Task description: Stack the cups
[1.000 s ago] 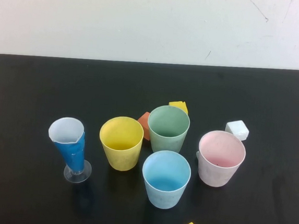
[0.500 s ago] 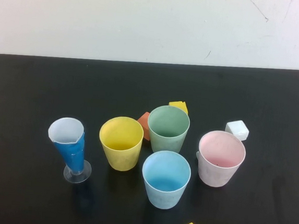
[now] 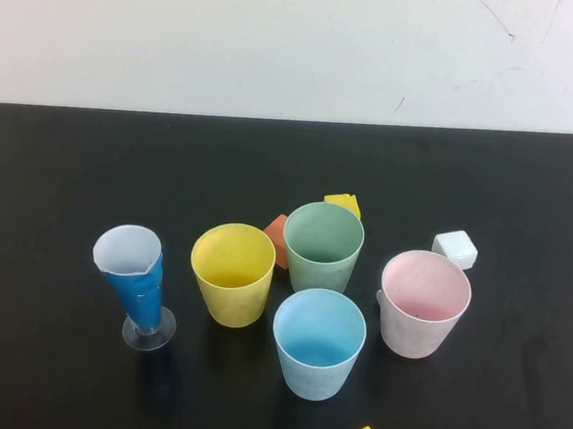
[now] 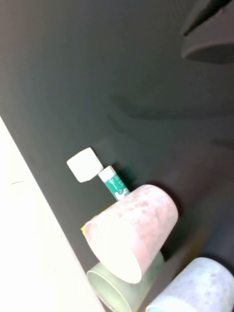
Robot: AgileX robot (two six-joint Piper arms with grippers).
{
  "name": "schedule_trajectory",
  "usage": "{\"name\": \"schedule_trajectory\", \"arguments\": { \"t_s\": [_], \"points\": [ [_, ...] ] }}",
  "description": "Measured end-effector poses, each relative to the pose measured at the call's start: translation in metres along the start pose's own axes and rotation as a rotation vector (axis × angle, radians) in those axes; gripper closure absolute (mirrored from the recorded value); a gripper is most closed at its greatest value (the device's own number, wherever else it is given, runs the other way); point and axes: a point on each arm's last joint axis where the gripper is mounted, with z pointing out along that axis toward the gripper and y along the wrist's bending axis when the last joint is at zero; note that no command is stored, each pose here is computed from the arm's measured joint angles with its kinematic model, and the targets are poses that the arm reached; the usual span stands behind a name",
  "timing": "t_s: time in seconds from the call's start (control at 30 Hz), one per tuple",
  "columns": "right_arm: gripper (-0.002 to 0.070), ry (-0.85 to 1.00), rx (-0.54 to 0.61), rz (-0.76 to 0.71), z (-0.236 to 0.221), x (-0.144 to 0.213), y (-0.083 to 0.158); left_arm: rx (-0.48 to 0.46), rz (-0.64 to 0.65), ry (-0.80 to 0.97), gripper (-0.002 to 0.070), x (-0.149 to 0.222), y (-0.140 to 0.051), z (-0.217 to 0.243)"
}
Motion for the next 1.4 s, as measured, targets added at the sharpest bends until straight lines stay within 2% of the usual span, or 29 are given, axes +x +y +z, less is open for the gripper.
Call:
{"name": "schedule_trajectory", "arguments": {
  "t_s": [0.1, 0.23, 0.37, 0.53, 0.7, 0.83, 0.9, 1.0, 1.03, 1.13, 1.2, 1.27, 1.4],
  "points": [
    [0.0679, 0.0, 0.0, 0.0, 0.0, 0.0, 0.0, 0.073, 0.129, 0.172, 0.0677, -0.036, -0.018, 0.008],
    [0.0679, 0.002, 0.0, 0.0, 0.0, 0.0, 0.0, 0.232, 0.24, 0.379, 0.0677, -0.075, -0.042, 0.028],
    [0.0679, 0.004, 0.0, 0.0, 0.0, 0.0, 0.0, 0.362, 0.313, 0.483, 0.0677, -0.105, -0.065, 0.057],
    [0.0679, 0.004, 0.0, 0.0, 0.0, 0.0, 0.0, 0.479, 0.396, 0.575, 0.0677, -0.127, -0.099, 0.096],
    [0.0679, 0.004, 0.0, -0.007, 0.0, 0.0, 0.0, 0.563, 0.529, 0.653, 0.0677, -0.132, -0.146, 0.137],
    [0.0679, 0.004, 0.0, -0.021, 0.0, 0.0, 0.0, 0.575, 0.586, 0.716, 0.0656, -0.13, -0.173, 0.171],
    [0.0679, 0.004, 0.0, -0.03, 0.0, 0.0, 0.0, 0.563, 0.569, 0.738, 0.0602, -0.128, -0.184, 0.192],
    [0.0679, 0.004, 0.0, -0.034, 0.0, 0.0, 0.0, 0.541, 0.554, 0.778, 0.0461, -0.119, -0.192, 0.22],
    [0.0679, 0.004, 0.0, -0.034, 0.0, 0.0, 0.0, 0.522, 0.554, 0.795, 0.0389, -0.114, -0.194, 0.231],
    [0.0679, 0.004, 0.0, -0.034, 0.0, 0.0, 0.0, 0.448, 0.562, 0.842, 0.0238, -0.101, -0.192, 0.253],
    [0.0679, 0.004, 0.0, -0.036, 0.0, 0.0, 0.0, 0.396, 0.573, 0.865, 0.0181, -0.094, -0.189, 0.263],
    [0.0679, 0.004, 0.0, -0.036, 0.0, 0.0, 0.0, 0.351, 0.582, 0.889, 0.0158, -0.086, -0.186, 0.274],
    [0.0679, 0.004, 0.0, -0.04, 0.0, 0.0, 0.0, 0.329, 0.59, 0.927, 0.0151, -0.074, -0.185, 0.287]
  ]
}}
